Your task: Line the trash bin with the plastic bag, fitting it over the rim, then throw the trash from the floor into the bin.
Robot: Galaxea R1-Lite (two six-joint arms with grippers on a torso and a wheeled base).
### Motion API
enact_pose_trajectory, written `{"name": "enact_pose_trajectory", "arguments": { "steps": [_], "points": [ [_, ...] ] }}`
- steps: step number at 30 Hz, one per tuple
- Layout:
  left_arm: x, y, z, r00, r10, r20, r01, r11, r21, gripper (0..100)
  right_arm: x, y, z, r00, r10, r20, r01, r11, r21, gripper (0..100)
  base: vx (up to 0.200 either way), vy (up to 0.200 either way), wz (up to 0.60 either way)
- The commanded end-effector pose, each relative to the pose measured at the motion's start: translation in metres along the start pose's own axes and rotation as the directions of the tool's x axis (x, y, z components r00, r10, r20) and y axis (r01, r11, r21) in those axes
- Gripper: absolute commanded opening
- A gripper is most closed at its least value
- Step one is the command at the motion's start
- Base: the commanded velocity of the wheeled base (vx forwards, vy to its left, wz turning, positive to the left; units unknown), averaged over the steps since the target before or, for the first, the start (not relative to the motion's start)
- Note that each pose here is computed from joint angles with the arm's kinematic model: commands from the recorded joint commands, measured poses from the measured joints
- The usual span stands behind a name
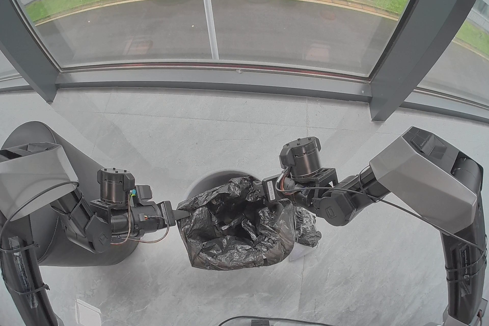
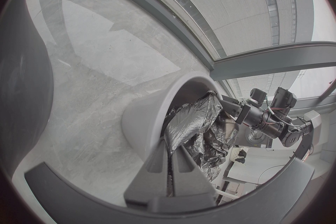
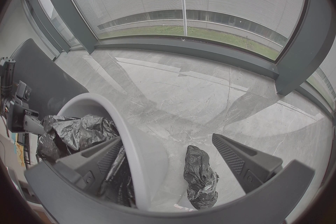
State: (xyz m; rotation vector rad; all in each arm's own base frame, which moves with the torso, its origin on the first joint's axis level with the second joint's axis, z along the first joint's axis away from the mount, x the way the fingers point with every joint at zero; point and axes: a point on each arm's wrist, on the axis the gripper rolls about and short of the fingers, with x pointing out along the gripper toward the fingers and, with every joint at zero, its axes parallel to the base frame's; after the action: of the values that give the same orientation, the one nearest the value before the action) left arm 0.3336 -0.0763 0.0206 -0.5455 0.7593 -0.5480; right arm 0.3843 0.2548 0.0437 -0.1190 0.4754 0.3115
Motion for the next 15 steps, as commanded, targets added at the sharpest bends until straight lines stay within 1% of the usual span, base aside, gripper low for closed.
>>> {"name": "enact_pose_trajectory", "arguments": {
  "steps": [1,9,15],
  "points": [
    [0.0033,0.007,-0.0029,1.0,0.013,-0.011,-0.013,1.0,-0.014,0,0.0015,0.0004,-0.0019,1.0,-0.001,-0.003,0.001,1.0,-0.001,100,0.0,0.0,0.0],
    [0.0042,0.0076,-0.0022,1.0,0.022,-0.005,-0.022,0.999,-0.038,0,0.0015,0.0004,-0.0023,1.0,0.0,-0.005,0.0,1.0,0.002,100,0.0,0.0,0.0],
    [0.0025,0.0071,-0.0022,1.0,0.019,0.0,-0.019,0.999,-0.029,0,-0.0021,-0.0002,0.0019,1.0,0.001,0.005,-0.001,1.0,0.008,100,0.0,0.0,0.0]
  ]
}}
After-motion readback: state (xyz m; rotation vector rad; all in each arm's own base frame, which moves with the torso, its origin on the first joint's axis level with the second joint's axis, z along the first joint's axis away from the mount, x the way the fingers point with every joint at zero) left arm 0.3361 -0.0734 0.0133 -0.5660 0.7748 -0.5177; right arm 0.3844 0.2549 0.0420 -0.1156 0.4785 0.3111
